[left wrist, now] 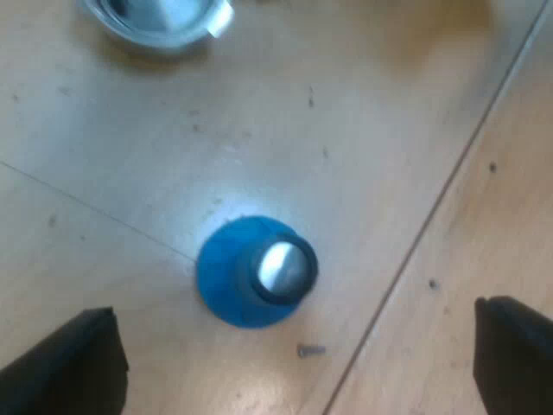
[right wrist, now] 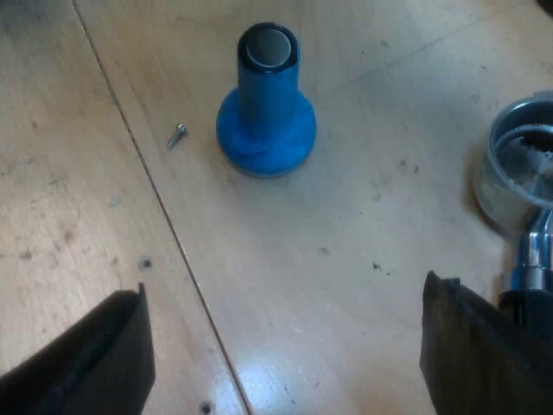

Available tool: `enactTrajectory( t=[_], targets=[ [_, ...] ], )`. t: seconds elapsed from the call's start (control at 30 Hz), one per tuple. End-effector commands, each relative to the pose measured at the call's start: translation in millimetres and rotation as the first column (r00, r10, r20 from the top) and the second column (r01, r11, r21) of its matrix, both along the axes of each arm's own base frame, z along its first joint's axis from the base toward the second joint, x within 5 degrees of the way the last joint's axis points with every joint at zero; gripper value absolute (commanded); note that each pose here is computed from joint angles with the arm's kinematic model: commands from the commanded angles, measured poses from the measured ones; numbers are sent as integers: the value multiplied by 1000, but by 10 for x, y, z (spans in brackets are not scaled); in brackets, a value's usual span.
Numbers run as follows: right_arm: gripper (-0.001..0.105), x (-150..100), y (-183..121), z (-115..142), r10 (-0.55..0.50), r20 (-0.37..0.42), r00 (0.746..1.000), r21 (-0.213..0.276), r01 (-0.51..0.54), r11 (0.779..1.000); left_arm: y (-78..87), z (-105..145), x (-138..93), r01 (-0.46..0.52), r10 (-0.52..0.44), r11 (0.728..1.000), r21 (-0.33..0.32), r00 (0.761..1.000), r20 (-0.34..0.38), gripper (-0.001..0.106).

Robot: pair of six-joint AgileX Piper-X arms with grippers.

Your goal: Grind coffee beans and then tamp

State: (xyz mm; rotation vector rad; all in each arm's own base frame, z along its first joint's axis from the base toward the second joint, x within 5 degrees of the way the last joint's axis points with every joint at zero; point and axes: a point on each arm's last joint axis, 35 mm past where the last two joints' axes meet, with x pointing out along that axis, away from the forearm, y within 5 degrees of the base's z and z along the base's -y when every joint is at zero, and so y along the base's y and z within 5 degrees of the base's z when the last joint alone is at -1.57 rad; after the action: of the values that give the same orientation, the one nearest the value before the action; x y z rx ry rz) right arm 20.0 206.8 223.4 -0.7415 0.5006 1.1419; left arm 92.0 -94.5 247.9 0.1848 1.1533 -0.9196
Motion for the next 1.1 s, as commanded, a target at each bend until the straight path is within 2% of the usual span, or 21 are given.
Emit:
enactTrajectory(
  t=[0.03,0.2,0.43,0.63,0.93,1.1],
  targets=[
    [68,4,12,33,-10,16,1000,14,10,1000,-36,12,-69,33,-33,998,44,999,15,84],
    [68,9,11,35,-19,26,999,13,19,1000,-114,-3,-101,38,-45,994,99,997,70,84],
    [68,9,11,35,-20,27,999,13,19,1000,-234,-45,-31,42,-49,995,86,996,78,84],
    [83,8,10,33,-18,25,1000,11,18,1000,-312,-158,25,59,-61,990,125,998,19,84],
    [82,8,10,33,-18,25,1000,11,18,1000,-495,-400,170,75,-67,981,179,997,-47,82],
    [82,8,9,33,-19,26,999,11,19,1000,-536,-520,204,77,-57,972,224,994,-93,82]
  ],
)
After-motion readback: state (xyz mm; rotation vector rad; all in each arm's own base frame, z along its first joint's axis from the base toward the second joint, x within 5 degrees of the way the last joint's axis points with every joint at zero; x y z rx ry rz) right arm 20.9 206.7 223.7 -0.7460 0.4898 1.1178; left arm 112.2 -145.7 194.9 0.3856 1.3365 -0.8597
